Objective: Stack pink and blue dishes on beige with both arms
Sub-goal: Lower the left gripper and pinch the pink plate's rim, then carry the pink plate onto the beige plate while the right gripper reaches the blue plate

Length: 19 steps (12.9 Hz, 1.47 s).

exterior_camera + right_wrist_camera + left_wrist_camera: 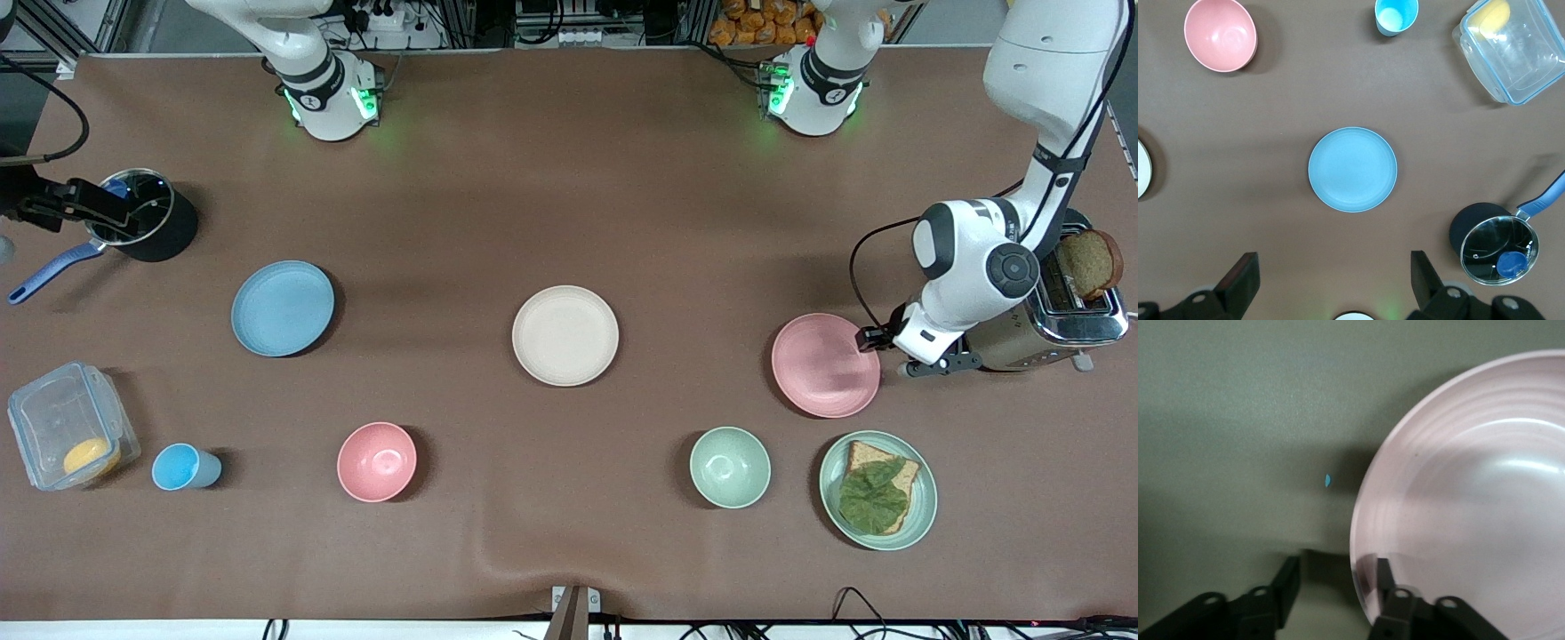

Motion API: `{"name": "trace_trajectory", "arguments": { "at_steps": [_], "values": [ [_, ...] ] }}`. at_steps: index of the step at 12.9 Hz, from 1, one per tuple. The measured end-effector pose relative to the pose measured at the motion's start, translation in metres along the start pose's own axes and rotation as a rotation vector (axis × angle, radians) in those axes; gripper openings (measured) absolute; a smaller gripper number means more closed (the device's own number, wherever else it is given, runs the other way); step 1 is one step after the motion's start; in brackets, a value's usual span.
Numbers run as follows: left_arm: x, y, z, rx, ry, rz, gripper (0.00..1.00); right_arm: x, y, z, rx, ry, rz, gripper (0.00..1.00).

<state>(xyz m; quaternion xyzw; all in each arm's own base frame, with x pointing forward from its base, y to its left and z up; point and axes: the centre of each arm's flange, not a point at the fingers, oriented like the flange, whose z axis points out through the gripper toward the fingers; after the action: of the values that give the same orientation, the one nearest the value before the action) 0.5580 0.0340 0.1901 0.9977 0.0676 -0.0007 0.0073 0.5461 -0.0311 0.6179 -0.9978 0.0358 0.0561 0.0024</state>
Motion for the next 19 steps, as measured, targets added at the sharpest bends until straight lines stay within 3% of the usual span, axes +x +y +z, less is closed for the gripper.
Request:
{"name": "trace_trajectory", "arguments": {
  "at_steps": [4, 7, 12, 16, 19],
  "values": [
    [0.015, 0.018, -0.014, -0.026, 0.031, 0.001, 0.04, 0.002, -0.002, 0.007, -0.001, -0.021, -0.005, 1.0],
    [0.04, 0.051, -0.049, -0.041, 0.003, 0.027, 0.04, 0.011, -0.003, 0.027, -0.002, -0.061, -0.005, 1.0],
    [0.061, 0.14, -0.125, -0.034, -0.112, 0.112, 0.04, 0.016, 0.004, 0.052, -0.002, -0.149, 0.008, 1.0],
    [0.022, 0.249, -0.128, -0.065, -0.156, 0.187, 0.04, 0.014, 0.025, 0.088, 0.01, -0.216, -0.002, 1.0],
    [-0.024, 0.328, -0.113, -0.082, -0.202, 0.198, 0.04, 0.017, 0.052, 0.124, 0.031, -0.213, -0.045, 1.0]
  ]
}}
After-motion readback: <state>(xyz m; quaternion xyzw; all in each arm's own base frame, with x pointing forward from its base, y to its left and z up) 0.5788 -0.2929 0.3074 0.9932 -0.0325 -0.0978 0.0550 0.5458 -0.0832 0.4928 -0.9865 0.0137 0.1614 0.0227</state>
